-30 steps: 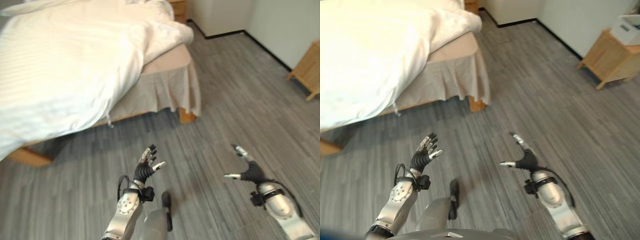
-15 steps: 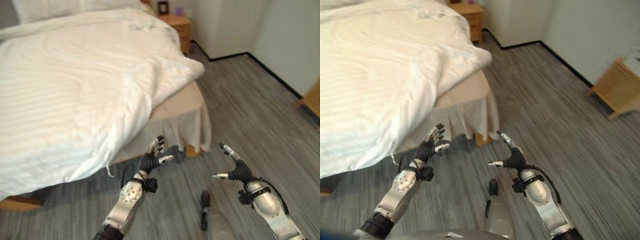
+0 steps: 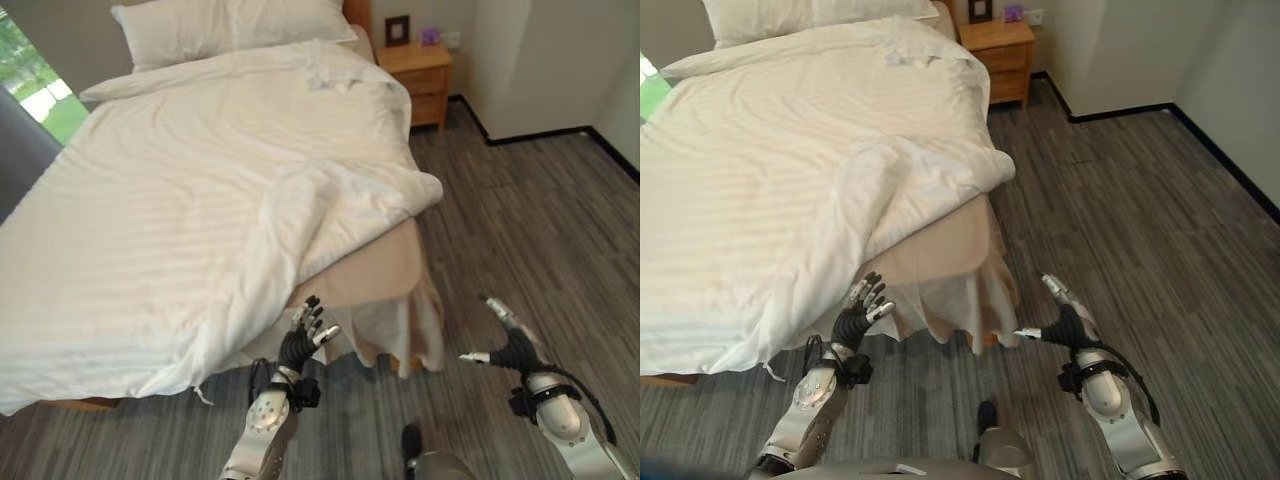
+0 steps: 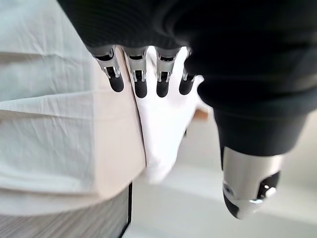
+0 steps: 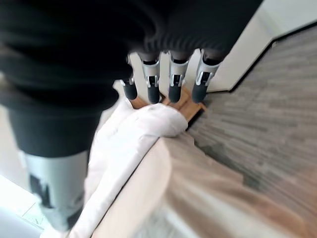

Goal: Making the bed.

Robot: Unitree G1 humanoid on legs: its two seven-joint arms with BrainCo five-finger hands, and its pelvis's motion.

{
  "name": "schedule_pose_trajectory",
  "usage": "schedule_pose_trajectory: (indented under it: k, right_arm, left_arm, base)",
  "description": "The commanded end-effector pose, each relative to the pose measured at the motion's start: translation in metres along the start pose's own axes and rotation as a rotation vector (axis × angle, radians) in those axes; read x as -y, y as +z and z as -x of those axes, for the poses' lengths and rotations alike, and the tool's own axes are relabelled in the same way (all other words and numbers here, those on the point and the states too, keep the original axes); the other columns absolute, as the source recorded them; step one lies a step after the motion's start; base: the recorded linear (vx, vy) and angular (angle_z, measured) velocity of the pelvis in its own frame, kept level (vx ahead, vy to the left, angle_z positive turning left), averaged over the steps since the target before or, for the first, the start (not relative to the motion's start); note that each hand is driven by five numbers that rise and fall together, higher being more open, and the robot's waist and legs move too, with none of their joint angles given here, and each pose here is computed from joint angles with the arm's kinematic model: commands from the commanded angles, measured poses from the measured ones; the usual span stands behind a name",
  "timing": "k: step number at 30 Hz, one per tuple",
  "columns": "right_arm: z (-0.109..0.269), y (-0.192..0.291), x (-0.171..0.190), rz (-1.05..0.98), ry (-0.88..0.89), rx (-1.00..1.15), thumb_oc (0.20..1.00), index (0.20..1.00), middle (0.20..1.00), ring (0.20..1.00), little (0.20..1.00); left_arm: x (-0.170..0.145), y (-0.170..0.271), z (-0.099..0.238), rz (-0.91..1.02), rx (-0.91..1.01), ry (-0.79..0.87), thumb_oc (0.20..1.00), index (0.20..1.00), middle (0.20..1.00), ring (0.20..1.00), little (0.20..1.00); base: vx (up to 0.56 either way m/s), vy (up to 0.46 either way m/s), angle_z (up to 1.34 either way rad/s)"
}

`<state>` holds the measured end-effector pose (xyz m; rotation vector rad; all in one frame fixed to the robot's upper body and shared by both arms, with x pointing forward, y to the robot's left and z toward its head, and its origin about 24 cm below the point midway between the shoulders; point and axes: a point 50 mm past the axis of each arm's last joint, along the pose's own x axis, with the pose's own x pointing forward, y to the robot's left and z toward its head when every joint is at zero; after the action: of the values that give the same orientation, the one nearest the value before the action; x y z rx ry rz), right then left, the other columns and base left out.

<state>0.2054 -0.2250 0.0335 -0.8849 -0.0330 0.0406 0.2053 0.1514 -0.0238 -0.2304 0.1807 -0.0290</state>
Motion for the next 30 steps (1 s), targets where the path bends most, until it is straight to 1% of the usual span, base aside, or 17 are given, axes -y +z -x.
schedule_pose_trajectory:
  k: [1,7,10,14,15,16,18,19,21,22,23,26,30]
  right_arm:
    - [-0.008,0.015,0.032,0.081,-0.203,0.081,1.0,1.0,1.0,1.0,1.0]
    - [-0.014,0.008,0.077,0.151,-0.485,0.027,1.0,1.0,1.0,1.0,1.0]
    - [-0.012,0.007,0.092,0.18,-0.575,0.007,1.0,1.0,1.0,1.0,1.0]
    - [-0.012,0.013,0.101,0.228,-0.634,0.018,1.0,1.0,1.0,1.0,1.0]
    - [-0.012,0.014,0.107,0.259,-0.665,0.024,1.0,1.0,1.0,1.0,1.0]
    - [-0.014,0.019,0.118,0.288,-0.734,0.041,1.0,1.0,1.0,1.0,1.0]
    - [-0.015,0.019,0.122,0.277,-0.761,0.042,1.0,1.0,1.0,1.0,1.0]
    - [-0.017,0.019,0.132,0.271,-0.799,0.044,1.0,1.0,1.0,1.0,1.0]
    - [-0.023,0.016,0.131,0.303,-0.792,0.031,1.0,1.0,1.0,1.0,1.0]
    - [-0.021,0.018,0.131,0.265,-0.789,0.038,1.0,1.0,1.0,1.0,1.0]
    - [-0.022,0.024,0.137,0.303,-0.786,0.065,1.0,1.0,1.0,1.0,1.0]
    - [-0.044,0.039,0.155,0.362,-0.777,0.142,1.0,1.0,1.0,1.0,1.0]
    - [-0.063,0.041,0.156,0.377,-0.716,0.15,1.0,1.0,1.0,1.0,1.0]
  left_arm:
    - [-0.013,0.032,-0.002,0.004,0.154,0.023,1.0,1.0,1.0,1.0,1.0]
    - [-0.017,0.028,0.003,0.008,0.116,0.031,1.0,1.0,1.0,1.0,1.0]
    - [-0.018,0.023,0.006,-0.004,0.074,0.013,1.0,1.0,1.0,1.0,1.0]
    - [-0.027,0.02,0.012,-0.046,0.044,0.022,1.0,1.0,1.0,1.0,1.0]
    - [-0.029,0.022,0.013,-0.052,0.047,0.028,1.0,1.0,1.0,1.0,1.0]
    - [-0.032,0.023,0.015,-0.055,0.051,0.036,1.0,1.0,1.0,1.0,1.0]
    - [-0.032,0.024,0.015,-0.058,0.052,0.032,1.0,1.0,1.0,1.0,1.0]
    - [-0.034,0.024,0.015,-0.072,0.045,0.023,1.0,1.0,1.0,1.0,1.0]
    - [-0.038,0.022,0.016,-0.086,0.033,0.039,1.0,1.0,1.0,1.0,1.0]
    - [-0.038,0.02,0.017,-0.07,0.029,0.019,1.0,1.0,1.0,1.0,1.0]
    - [-0.04,0.018,0.018,-0.083,0.01,0.022,1.0,1.0,1.0,1.0,1.0]
    - [-0.056,0.007,0.031,-0.038,-0.022,0.116,1.0,1.0,1.0,1.0,1.0]
    - [-0.064,-0.001,0.039,-0.008,-0.058,0.156,1.0,1.0,1.0,1.0,1.0]
  base:
    - [0.17,-0.196,0.3]
    - [0.18,0.028,0.42]
    - [0.13,0.088,0.3]
    - [0.1,0.062,0.46]
    - [0.12,-0.021,0.7]
    - [0.1,-0.032,0.86]
    - [0.11,-0.12,0.98]
    - [0.11,-0.16,1.03]
    - [0.1,-0.13,0.97]
    - [0.11,-0.101,1.22]
    - [0.07,-0.086,1.21]
    - [0.12,-0.147,0.33]
    - [0.04,-0.099,0.15]
